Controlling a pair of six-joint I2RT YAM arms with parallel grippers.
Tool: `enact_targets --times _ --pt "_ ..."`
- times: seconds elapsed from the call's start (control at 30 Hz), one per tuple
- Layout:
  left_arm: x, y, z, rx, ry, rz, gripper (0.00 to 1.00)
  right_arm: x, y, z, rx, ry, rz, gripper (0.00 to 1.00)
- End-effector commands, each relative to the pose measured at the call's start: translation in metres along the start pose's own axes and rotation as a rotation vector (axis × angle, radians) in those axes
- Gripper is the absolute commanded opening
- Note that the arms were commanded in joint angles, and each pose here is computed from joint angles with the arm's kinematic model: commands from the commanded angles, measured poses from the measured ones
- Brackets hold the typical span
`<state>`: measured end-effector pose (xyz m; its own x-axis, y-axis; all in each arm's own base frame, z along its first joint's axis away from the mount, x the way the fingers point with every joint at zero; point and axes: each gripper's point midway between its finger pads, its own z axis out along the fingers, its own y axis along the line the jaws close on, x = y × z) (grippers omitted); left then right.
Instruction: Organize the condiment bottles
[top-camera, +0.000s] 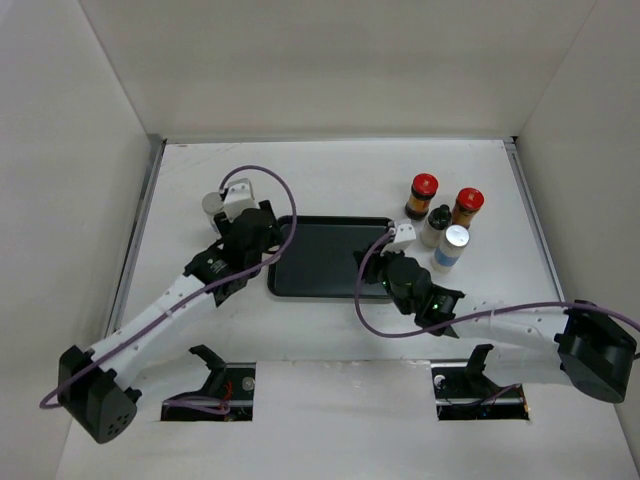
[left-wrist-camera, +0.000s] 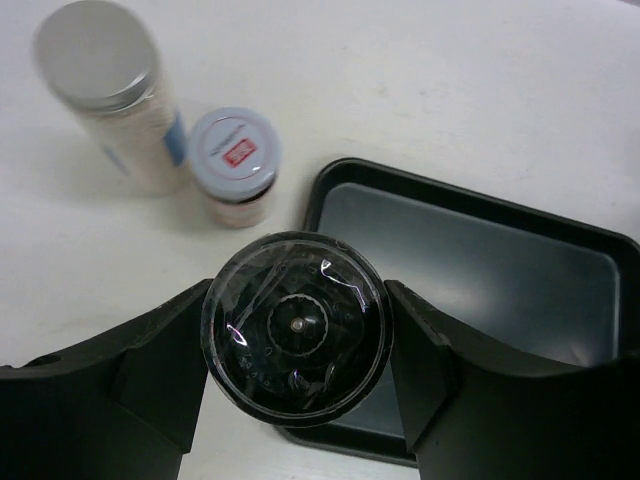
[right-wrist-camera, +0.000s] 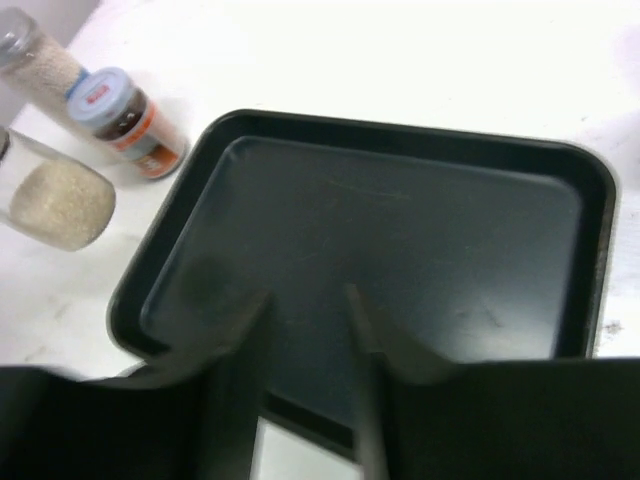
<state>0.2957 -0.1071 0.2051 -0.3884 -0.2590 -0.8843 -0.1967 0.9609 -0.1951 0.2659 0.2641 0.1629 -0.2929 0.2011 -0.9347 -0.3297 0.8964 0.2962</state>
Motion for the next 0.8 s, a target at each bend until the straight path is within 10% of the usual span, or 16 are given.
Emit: enact_targets --times 0.0,0.5,0.77 --pt "-0.037 -0.041 0.011 0.076 -0.111 -0.069 0.41 -0.025 -0.001 0.003 0.02 -0.067 0.073 0.32" --pt "-0.008 -0.108 0.101 0.137 -0.072 0.012 0.42 -0.025 -0.009 0.004 0.03 -0.071 0.076 0.38" --pt "0.005 -0.104 0.107 0.107 -0.079 0.068 0.66 -0.023 -0.01 0.005 0.032 -0.062 0.072 0.41"
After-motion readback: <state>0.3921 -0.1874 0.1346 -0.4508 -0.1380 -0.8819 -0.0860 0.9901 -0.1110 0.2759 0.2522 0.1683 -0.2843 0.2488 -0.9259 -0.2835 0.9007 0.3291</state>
